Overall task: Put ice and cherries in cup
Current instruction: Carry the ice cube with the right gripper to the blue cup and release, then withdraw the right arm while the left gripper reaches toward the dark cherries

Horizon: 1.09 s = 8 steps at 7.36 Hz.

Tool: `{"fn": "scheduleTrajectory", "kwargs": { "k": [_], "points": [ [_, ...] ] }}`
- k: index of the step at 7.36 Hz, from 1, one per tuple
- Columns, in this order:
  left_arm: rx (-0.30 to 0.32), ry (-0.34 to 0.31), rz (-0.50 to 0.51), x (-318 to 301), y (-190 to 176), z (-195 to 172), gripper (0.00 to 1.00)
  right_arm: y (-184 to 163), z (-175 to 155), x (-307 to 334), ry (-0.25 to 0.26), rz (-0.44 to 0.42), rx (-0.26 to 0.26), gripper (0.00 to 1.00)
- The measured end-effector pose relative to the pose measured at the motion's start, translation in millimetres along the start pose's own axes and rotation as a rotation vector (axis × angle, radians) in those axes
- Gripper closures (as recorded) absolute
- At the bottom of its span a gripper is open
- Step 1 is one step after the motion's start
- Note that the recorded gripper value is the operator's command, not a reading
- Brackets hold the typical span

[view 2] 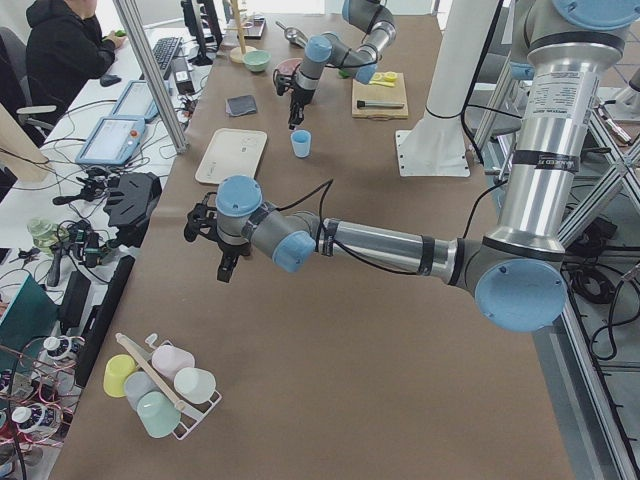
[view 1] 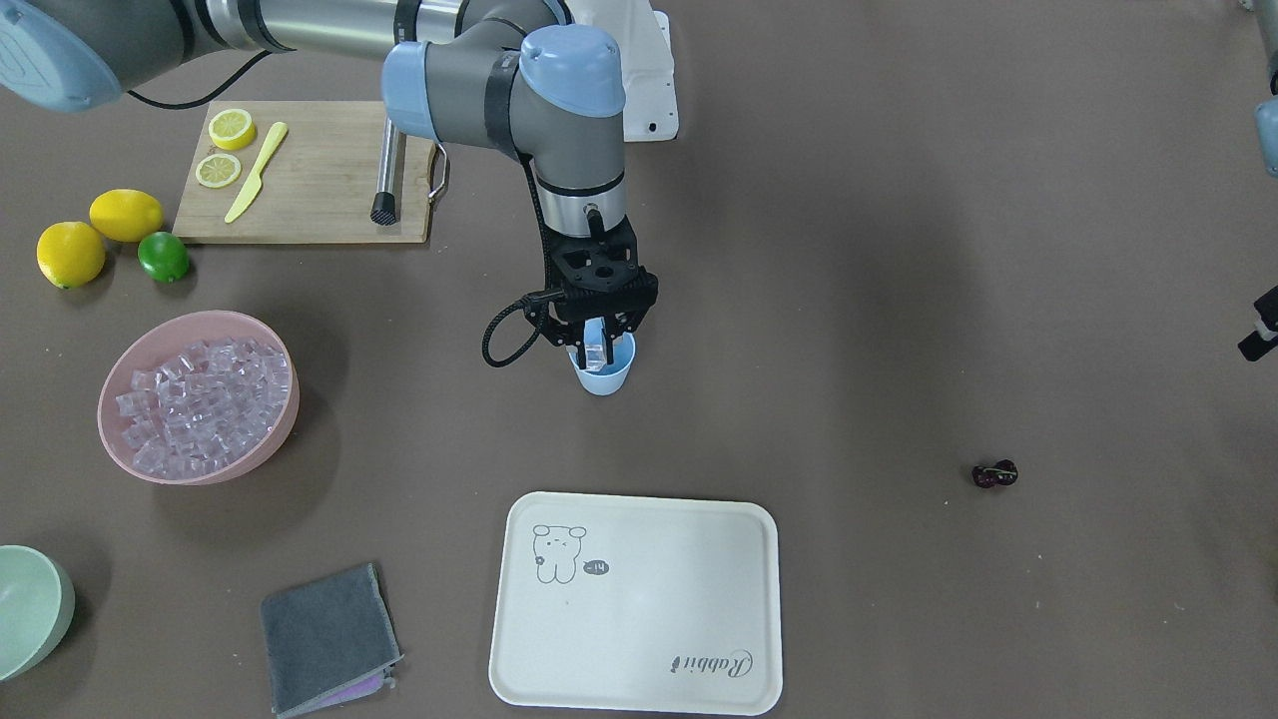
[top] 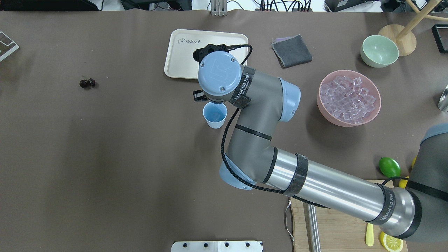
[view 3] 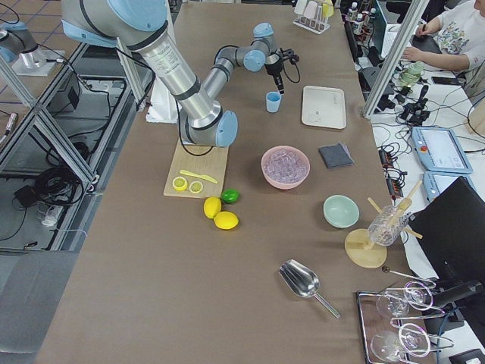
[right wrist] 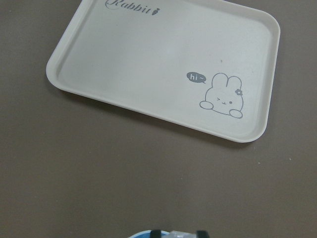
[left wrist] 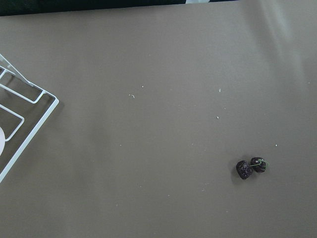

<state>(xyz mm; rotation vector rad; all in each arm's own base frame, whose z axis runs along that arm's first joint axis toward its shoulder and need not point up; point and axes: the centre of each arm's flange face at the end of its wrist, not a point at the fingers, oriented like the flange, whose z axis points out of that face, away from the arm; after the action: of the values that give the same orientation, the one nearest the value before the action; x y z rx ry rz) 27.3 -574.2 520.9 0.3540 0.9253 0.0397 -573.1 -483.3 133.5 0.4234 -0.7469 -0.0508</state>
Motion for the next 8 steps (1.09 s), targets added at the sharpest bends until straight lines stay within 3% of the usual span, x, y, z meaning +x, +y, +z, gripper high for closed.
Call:
{"fn": "scheduleTrajectory", "kwargs": {
  "k": [1, 2, 6, 8],
  "points": [
    [0.002, 0.001, 0.003, 1.7, -0.6, -0.6, 0.02, 2.9, 3.9, 2.1, 0.005, -0.002, -0.003, 0.09],
    [0.001, 0.002, 0.002, 2.3, -0.7, -0.3, 0.02, 5.2, 6.1, 2.5, 0.008, 0.001, -0.003, 0.03],
    [-0.009, 0.018, 0.020, 29.6, -14.6, 10.6, 0.03, -10.3, -1.0, 18.6, 0.006, -0.008, 0.005, 0.02],
    [-0.055, 0.032, 0.026, 98.9, -35.2, 62.7, 0.03, -50.3, -28.8, 90.9, -0.048, -0.020, -0.033, 0.02]
  ]
}}
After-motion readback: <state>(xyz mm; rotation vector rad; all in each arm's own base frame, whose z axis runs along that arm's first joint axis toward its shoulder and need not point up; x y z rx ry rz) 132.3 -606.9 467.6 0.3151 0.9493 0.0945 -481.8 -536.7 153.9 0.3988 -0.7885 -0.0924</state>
